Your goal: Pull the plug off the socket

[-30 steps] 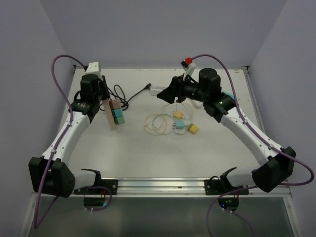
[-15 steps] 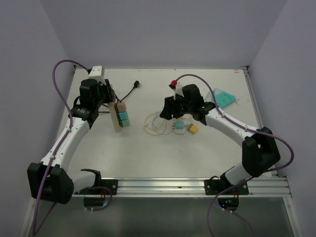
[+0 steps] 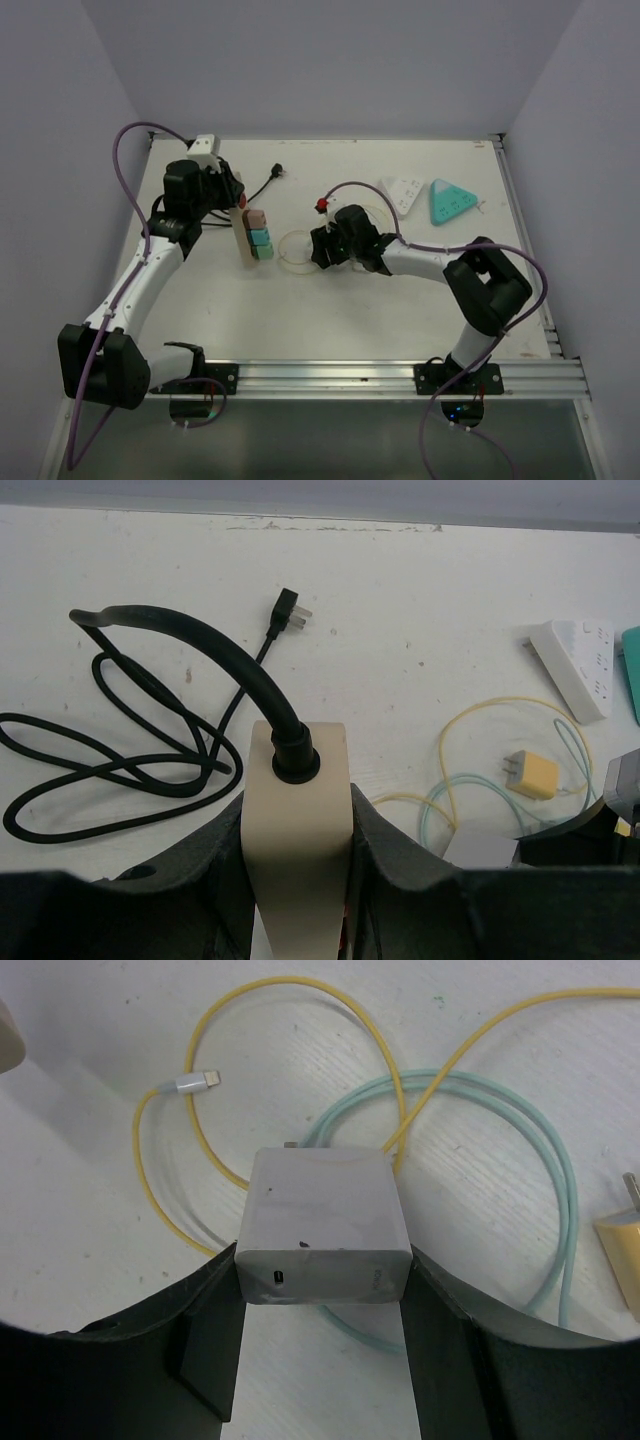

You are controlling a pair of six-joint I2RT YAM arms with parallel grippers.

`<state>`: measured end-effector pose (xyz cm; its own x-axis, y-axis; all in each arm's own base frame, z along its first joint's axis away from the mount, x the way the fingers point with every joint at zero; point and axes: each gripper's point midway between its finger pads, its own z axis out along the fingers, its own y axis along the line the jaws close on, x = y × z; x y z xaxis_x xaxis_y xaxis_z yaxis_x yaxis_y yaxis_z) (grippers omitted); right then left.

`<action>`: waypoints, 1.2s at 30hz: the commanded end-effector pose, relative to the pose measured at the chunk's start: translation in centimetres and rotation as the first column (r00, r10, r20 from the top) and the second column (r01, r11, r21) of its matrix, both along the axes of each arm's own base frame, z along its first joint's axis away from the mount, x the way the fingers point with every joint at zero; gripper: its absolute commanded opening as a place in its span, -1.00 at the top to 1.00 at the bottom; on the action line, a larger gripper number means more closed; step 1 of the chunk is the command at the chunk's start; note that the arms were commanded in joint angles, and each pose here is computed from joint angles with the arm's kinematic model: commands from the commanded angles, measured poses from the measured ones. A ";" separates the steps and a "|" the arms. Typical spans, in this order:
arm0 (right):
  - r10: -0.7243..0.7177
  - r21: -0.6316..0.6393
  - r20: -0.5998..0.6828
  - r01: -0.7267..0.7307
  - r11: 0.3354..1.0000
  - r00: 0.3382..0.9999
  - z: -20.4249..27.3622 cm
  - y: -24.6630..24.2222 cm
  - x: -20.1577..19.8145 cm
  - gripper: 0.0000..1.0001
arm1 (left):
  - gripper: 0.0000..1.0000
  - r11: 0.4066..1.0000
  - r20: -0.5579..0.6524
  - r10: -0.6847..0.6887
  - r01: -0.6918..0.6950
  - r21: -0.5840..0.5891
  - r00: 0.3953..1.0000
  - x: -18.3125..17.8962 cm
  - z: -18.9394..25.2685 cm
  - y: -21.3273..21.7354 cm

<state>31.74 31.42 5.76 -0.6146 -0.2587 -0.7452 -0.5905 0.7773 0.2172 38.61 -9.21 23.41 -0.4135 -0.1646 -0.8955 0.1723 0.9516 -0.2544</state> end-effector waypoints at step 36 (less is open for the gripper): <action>0.191 0.402 0.129 -0.227 0.887 0.973 15.7 13.2 0.9 -0.98 | 1.00 0.976 0.146 -0.152 0.171 -0.132 0.978 0.3 3.4 -3.7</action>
<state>31.83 43.07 19.04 -0.5477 -0.0938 -0.8314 -0.7472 0.5019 0.4356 38.11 -11.67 23.39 -0.4234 -0.1864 -0.8865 0.2874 0.9004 -0.3266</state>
